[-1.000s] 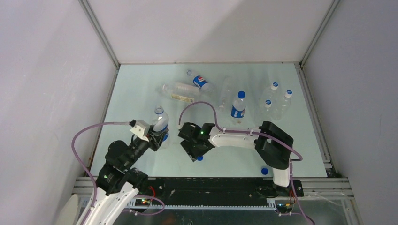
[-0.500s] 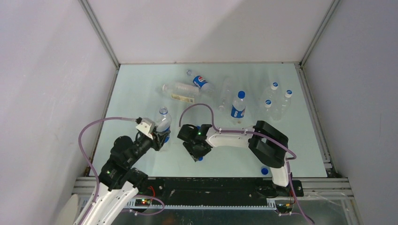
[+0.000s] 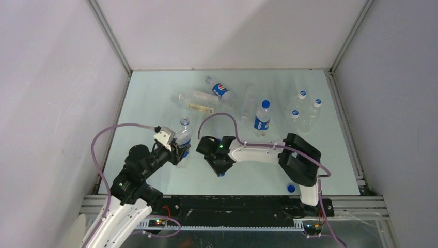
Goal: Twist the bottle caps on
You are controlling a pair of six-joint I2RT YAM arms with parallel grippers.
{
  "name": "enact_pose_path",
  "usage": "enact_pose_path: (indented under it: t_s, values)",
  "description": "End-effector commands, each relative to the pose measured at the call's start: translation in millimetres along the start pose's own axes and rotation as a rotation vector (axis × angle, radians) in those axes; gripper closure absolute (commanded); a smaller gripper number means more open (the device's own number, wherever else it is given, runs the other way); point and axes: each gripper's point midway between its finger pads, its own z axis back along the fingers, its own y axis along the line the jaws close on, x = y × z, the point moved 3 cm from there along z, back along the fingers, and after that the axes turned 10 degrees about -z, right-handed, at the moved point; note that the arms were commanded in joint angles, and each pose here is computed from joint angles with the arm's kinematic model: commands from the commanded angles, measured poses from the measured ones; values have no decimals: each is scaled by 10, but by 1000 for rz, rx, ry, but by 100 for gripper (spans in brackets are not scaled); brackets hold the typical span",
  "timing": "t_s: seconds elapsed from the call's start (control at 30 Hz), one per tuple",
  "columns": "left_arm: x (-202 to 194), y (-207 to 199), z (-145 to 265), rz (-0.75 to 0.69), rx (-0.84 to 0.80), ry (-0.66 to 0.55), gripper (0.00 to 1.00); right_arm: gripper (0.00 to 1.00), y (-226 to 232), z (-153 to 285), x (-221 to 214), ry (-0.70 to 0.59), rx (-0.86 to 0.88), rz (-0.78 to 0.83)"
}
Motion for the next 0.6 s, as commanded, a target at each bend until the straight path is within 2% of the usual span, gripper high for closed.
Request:
enact_pose_path:
  t_s: [0.0,0.13,0.37,0.57]
  values:
    - [261,-112,-25,-20,-103,-35,95,92,-37,461,214,-120,59,11]
    - [325,-230,-102,-22,-213,-2,95,100,-152,849,290,-188,139,7]
    - [547,-411,-207,-46,-411,28,94,100,-462,1553,392,-318,274,5]
    - [690,-480,-258,-105,-523,32,94,100,-644,2350,419,-549,425,83]
